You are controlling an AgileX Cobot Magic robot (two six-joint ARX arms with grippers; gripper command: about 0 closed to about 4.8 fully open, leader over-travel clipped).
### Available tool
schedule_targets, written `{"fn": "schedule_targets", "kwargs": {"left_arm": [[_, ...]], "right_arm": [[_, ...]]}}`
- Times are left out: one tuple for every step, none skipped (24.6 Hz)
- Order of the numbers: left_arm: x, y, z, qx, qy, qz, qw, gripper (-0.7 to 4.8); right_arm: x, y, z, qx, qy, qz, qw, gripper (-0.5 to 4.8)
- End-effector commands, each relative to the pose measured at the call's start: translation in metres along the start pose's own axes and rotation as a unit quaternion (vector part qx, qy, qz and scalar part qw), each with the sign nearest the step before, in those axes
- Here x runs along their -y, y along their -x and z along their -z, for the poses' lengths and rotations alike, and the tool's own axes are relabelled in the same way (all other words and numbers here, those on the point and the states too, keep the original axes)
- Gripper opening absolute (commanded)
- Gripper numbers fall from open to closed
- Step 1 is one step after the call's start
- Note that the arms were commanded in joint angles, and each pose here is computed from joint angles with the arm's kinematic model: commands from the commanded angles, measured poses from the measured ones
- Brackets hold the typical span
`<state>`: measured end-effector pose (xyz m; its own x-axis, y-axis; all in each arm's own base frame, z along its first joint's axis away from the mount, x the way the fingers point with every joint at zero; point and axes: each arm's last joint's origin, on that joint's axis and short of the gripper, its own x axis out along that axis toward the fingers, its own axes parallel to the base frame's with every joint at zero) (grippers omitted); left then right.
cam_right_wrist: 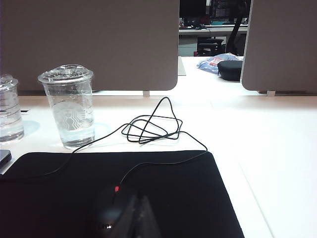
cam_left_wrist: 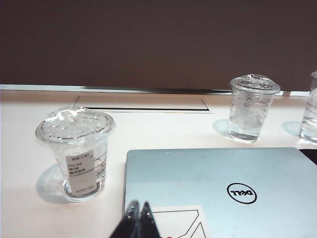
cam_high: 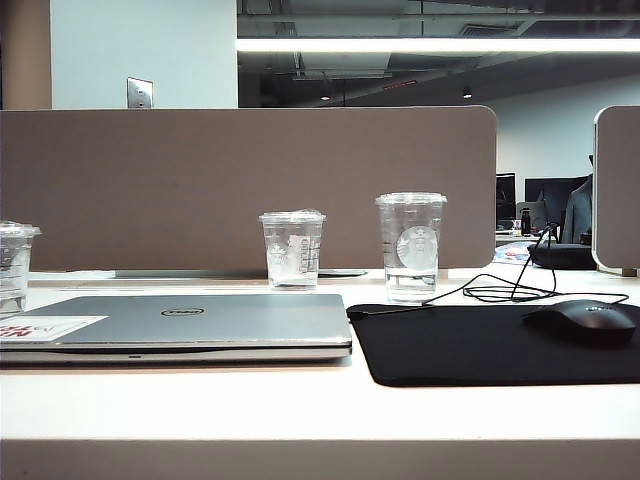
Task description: Pick up the coffee cup on the left and place it on the left side of the laptop.
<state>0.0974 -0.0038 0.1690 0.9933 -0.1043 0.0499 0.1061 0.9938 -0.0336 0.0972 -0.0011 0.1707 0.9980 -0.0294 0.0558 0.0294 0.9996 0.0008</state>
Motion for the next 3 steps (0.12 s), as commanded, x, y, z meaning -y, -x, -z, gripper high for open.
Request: {"fn": "schedule_targets", "kwargs": {"left_arm": [[0.0,0.0002,-0.0023,0.007,-0.002,-0.001,1.0,-0.05],[0.0,0.0002,-0.0023,0.007,-0.002,-0.001,1.0,-0.05],[0.0,0.0002,-0.0023,0.007,-0.002,-0.001,1.0,-0.05]], "right_arm": [[-0.0001,-0.0001,0.0007,0.004,0.001,-0.001,1.0,-0.04],[-0.0001,-0.0002,0.0015,0.0,0.001,-0.001,1.0,-0.04],[-0.0001,-0.0002,0.0018,-0.002,0.001,-0.001,1.0,-0.04]]}}
